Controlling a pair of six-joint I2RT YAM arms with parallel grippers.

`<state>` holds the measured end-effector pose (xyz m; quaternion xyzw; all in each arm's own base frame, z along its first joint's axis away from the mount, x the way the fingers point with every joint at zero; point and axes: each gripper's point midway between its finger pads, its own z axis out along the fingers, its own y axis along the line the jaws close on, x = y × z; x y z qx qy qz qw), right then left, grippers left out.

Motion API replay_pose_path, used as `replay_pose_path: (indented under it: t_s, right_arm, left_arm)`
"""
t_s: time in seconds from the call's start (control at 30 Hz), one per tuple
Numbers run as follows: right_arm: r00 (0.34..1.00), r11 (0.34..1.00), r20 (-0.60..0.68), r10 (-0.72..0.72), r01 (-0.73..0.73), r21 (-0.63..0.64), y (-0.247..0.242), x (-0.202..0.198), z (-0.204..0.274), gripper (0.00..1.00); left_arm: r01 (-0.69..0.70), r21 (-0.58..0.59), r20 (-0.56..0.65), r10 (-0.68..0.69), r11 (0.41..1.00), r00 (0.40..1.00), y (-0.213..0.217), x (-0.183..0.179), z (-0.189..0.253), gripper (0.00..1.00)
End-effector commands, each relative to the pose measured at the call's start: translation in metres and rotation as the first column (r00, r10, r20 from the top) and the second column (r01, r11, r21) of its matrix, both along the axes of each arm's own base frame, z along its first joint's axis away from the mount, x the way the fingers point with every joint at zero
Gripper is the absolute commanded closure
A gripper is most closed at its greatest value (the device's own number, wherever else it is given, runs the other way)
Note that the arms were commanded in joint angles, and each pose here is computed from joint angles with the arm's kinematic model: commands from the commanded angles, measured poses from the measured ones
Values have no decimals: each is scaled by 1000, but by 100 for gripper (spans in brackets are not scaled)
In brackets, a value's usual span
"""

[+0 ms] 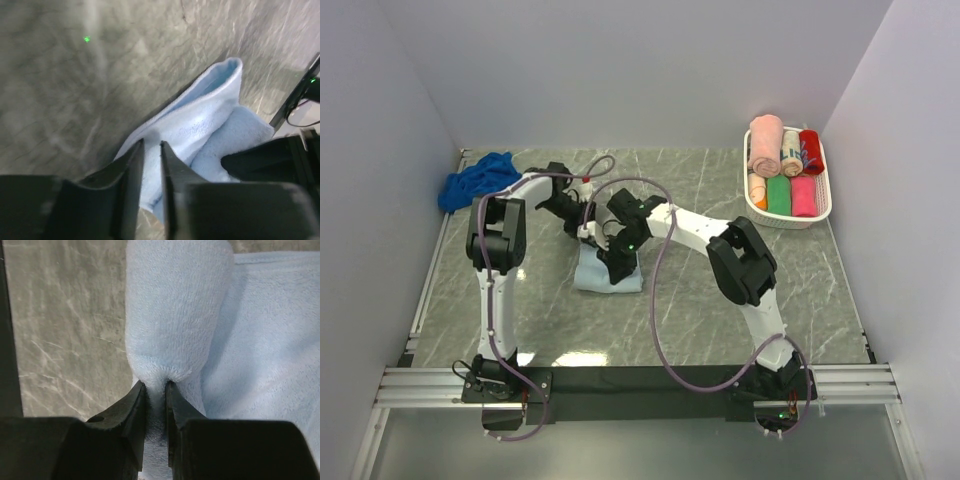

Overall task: Roll the towels
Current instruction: Roll the towel

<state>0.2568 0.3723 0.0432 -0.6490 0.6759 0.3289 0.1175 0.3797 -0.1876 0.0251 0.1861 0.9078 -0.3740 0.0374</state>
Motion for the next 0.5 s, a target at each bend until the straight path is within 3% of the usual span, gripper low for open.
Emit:
replay_pose_path:
  t_s: [0.0, 0.13, 0.23, 0.37, 0.47]
  right_arm:
    - [956, 983, -291, -36, -20, -185, -34, -52, -35, 100]
    - [937, 979, -344, -64, -8, -204, -36, -53, -38, 100]
    - [917, 979, -387, -94, 13, -206, -35, -51, -37, 100]
    - [868, 975, -474, -151, 50, -218, -36, -46, -37, 100]
    - [845, 971, -503, -183, 73, -229, -38, -38, -42, 100]
  left_arm:
    - [-100, -62, 210, 111, 993, 971, 23, 51, 59, 70]
    - [-165, -152, 352, 209, 975, 912, 51, 82, 117, 59]
    - [-215, -208, 428, 287, 954, 857, 83, 90, 152, 57]
    - [-182, -212, 524, 269, 960, 808, 104, 59, 186, 54]
    - [-28, -110, 631, 92, 993, 770, 97, 10, 176, 49]
